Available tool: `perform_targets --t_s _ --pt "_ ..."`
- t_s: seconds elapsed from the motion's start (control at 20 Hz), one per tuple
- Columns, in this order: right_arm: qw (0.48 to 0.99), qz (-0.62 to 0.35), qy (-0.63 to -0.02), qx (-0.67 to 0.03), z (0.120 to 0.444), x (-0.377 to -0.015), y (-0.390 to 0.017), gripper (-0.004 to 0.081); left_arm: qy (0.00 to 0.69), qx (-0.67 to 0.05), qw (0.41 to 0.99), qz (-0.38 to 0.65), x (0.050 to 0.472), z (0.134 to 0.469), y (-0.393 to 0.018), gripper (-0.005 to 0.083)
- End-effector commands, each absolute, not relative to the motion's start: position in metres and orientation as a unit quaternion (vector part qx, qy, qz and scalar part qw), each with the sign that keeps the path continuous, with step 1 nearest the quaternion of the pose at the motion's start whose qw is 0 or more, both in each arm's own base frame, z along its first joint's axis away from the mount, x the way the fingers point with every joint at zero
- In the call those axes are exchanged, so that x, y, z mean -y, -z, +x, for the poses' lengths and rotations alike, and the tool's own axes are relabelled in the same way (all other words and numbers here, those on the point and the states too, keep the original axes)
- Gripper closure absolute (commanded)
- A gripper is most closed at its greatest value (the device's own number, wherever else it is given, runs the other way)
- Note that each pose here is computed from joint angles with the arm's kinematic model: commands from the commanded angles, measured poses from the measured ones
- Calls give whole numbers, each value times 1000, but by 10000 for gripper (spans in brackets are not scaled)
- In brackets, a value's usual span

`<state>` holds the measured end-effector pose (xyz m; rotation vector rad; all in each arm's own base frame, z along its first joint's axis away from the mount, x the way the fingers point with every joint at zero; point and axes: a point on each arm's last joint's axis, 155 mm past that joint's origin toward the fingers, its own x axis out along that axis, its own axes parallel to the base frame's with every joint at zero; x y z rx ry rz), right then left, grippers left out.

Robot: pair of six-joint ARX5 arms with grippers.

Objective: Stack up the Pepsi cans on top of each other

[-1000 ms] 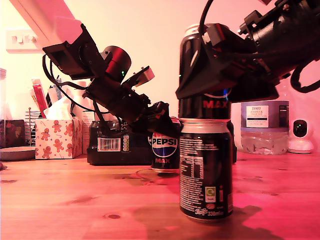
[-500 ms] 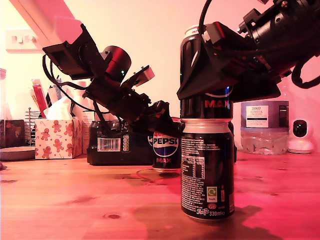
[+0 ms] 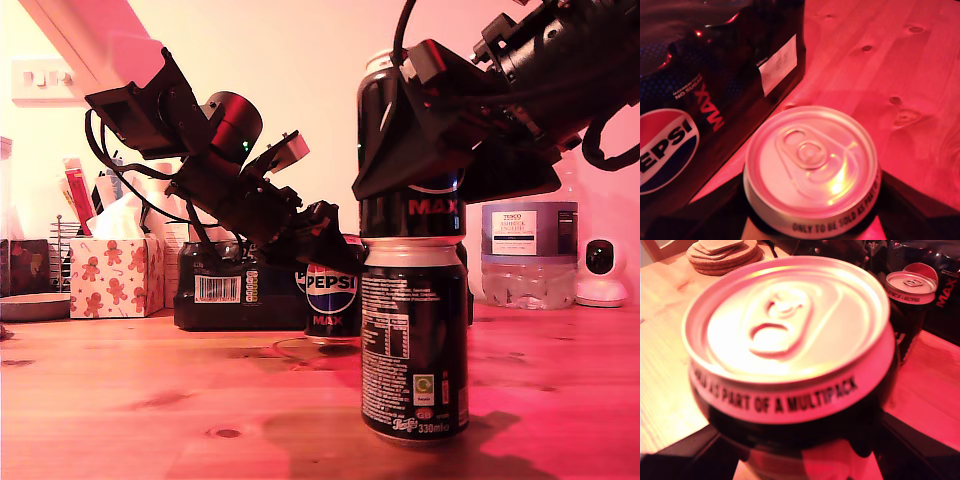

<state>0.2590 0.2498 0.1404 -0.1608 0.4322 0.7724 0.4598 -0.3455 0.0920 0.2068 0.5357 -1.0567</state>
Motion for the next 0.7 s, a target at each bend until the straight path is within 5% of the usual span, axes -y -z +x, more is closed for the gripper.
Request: perform_targets --t_s 0.0,0.65 --pt "901 -74 -381 -195 261 -257 -155 152 504 -210 832 100 348 461 -126 332" --pt "903 -76 -366 -210 262 -252 -149 138 513 -209 827 97 350 458 -127 332"
